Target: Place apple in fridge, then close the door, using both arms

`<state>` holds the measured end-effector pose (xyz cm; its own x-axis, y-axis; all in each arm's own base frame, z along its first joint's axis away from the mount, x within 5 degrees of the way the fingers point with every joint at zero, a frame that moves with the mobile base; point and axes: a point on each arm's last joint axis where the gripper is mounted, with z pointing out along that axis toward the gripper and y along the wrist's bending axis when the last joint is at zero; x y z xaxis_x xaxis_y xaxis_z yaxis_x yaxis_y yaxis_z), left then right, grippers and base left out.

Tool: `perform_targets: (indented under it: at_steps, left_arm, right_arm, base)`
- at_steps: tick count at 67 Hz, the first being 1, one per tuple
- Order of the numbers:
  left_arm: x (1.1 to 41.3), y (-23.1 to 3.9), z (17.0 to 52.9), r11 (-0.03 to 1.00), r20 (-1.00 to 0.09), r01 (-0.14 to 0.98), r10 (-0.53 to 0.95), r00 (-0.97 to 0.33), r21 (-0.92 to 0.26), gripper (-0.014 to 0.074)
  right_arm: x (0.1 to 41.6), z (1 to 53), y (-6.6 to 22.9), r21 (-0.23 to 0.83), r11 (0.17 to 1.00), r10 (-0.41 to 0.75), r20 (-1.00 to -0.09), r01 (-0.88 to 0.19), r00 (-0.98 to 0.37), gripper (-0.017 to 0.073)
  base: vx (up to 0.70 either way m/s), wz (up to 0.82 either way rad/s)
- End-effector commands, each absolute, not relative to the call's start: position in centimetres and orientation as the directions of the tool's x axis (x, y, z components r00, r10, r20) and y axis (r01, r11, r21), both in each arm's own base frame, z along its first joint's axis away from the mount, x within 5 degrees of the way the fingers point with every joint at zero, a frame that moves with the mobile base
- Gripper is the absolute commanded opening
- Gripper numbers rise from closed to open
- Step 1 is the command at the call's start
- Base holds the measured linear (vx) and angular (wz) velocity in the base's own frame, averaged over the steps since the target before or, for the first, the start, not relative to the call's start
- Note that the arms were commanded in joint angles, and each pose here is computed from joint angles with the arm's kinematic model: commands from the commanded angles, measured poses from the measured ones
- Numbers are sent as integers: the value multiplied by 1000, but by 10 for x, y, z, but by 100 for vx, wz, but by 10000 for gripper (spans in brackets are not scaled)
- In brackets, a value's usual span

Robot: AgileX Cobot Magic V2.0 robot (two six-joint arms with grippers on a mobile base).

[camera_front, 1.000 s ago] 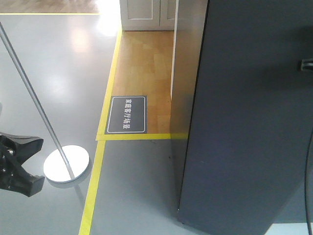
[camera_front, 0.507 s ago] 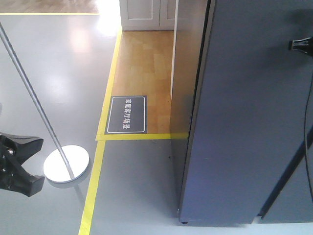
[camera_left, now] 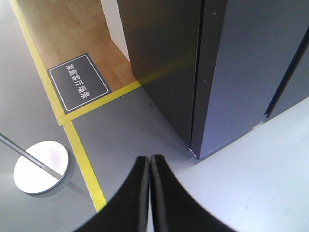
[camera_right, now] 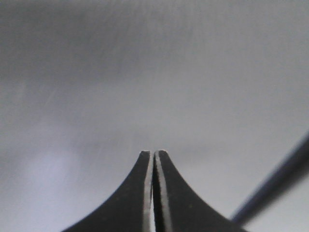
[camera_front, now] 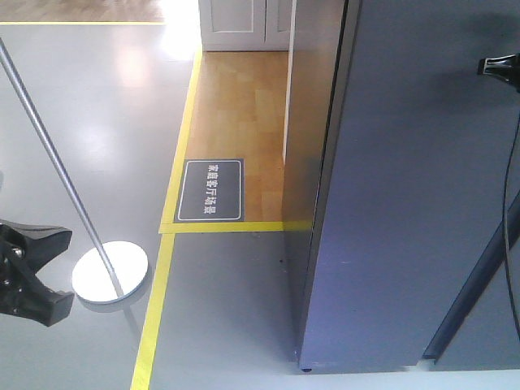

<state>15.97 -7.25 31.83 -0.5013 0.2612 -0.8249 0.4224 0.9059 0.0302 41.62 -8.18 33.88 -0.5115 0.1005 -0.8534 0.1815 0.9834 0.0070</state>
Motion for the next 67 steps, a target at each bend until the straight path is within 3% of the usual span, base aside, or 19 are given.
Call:
perform_targets:
  at_steps: [1,7,19,39,67]
  left_arm:
    - [162,-73,333,910,-873,414,216,-436,19,-6]
    - [162,-73,333,910,-873,414,216,-436,19,-6]
    - [162,-73,333,910,-873,414,216,-436,19,-6]
    - [162,-73,333,910,-873,414,216,-436,19,-6]
    - [162,-73,333,910,-873,414,216,-436,19,-6]
  right_arm:
    - [395,382,-76,31,984,104,-902,176,-418,-3]
    - [380,384,-71,32,986,99,-900,162,-425,-3]
    - [346,373,-43,-67,997,-36,-870,46,-492,-3]
    - [279,340,11,-82,989,-145,-738,-126,-659,-3]
    - [160,318,12,-55,994,-105,-669,-93,-736,-3]
  base:
    - [0,0]
    - [0,0]
    - [0,0]
    - [0,0]
    - [0,0]
